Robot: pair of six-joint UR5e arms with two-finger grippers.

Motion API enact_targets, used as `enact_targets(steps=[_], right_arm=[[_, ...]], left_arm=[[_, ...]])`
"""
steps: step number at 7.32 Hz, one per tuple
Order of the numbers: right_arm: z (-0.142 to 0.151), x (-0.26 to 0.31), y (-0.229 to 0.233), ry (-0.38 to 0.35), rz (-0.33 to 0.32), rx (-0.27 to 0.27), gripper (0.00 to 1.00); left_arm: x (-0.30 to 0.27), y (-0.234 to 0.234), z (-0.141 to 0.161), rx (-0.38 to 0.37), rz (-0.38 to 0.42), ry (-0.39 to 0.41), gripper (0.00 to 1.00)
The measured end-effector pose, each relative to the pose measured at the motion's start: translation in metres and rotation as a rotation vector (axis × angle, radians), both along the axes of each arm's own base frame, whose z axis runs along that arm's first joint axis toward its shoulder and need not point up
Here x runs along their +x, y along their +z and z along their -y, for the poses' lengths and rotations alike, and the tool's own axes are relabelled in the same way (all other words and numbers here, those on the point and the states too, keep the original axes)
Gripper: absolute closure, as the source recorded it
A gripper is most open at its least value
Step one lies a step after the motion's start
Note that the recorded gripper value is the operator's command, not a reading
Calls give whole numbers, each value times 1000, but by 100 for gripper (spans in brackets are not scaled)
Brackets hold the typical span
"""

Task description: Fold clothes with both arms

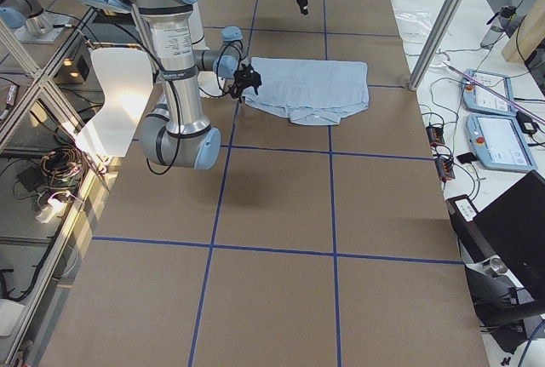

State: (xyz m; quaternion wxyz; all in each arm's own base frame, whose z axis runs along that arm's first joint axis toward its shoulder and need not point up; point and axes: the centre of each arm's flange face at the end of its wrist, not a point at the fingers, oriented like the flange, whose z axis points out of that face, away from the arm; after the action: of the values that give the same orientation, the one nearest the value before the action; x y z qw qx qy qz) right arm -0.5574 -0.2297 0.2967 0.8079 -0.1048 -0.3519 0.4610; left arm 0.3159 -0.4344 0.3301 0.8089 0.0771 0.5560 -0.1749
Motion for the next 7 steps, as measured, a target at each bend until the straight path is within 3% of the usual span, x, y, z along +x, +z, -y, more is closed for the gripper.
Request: enact_targets(steps=[1,2,3,4,7], right_arm=[[-1,-1,1,-2,-1,-2,25],[-2,-1,1,-2,-1,-2,38],[-3,-2,0,-3,0,-3,94],[-3,-3,-2,-2,4,-3,100],[0,-1,-8,1,19,1,100]], left_arm=[[-1,-1,0,0,-1,0,39],[-1,-1,0,0,-2,-1,39],[-1,-1,0,0,-2,-1,39],[-1,-1,-1,1,-2,-1,39],[0,-1,-1,-6,-4,-2,39]])
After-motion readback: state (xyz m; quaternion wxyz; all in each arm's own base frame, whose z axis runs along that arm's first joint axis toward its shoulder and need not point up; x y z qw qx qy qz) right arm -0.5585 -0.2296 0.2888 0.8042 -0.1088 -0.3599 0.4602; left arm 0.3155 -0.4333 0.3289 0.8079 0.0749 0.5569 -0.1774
